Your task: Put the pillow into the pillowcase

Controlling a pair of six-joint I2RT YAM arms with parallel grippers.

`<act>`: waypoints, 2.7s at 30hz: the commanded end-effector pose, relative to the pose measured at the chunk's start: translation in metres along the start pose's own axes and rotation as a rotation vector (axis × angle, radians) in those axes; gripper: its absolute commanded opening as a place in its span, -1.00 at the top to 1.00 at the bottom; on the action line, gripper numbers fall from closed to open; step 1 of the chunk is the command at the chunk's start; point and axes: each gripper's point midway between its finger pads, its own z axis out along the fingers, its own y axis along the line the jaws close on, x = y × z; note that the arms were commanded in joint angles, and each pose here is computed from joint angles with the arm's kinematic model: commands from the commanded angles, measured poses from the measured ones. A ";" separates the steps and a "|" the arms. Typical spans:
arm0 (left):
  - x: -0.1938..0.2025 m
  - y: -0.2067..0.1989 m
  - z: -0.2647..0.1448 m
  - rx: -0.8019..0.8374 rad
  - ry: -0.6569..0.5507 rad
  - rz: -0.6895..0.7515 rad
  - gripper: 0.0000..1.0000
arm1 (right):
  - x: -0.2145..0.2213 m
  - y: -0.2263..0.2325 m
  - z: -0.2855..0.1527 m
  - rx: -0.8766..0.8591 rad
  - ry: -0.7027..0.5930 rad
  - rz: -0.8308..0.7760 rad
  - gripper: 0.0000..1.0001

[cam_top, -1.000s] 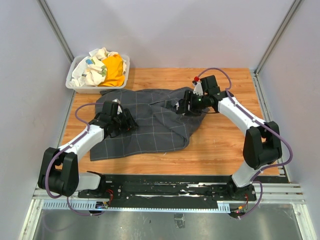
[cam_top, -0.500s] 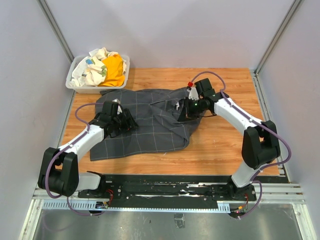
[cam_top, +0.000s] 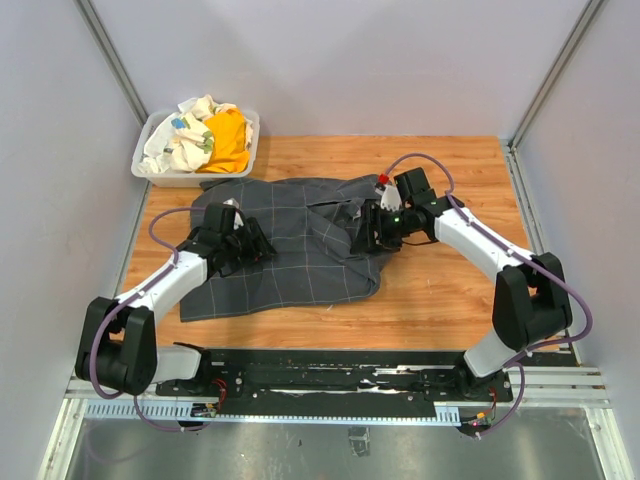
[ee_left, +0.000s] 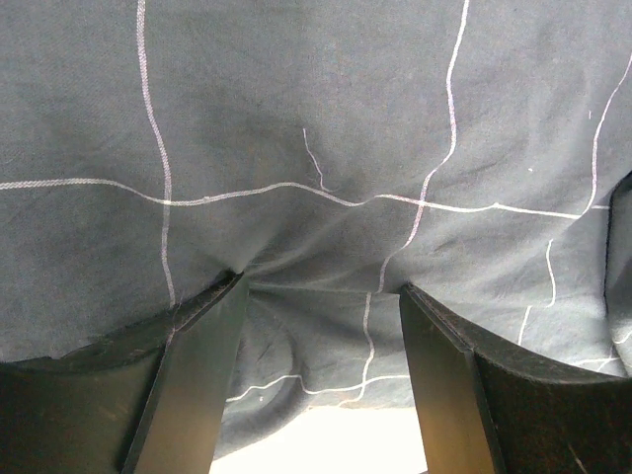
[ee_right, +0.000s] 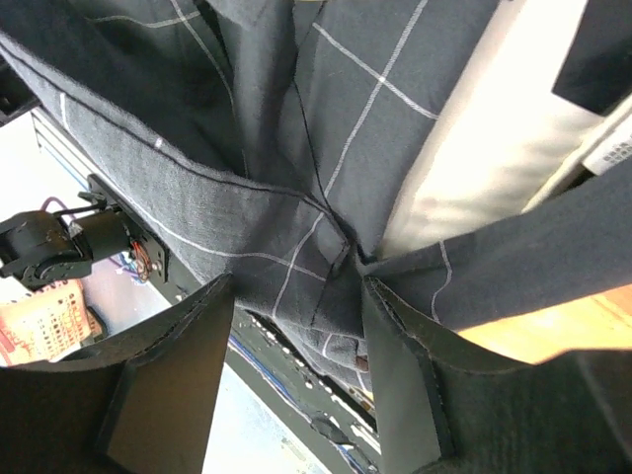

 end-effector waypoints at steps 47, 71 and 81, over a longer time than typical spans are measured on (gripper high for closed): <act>0.016 0.028 0.009 -0.100 0.058 -0.008 -0.37 | 0.134 -0.104 -0.178 0.794 -0.038 0.233 0.99; -0.010 0.002 -0.006 -0.044 0.010 0.001 -0.40 | 0.005 -0.120 -0.152 0.630 -0.366 0.379 -0.07; -0.008 0.003 -0.004 -0.043 0.021 -0.001 -0.39 | -0.101 -0.187 -0.104 0.593 -0.344 0.504 -0.02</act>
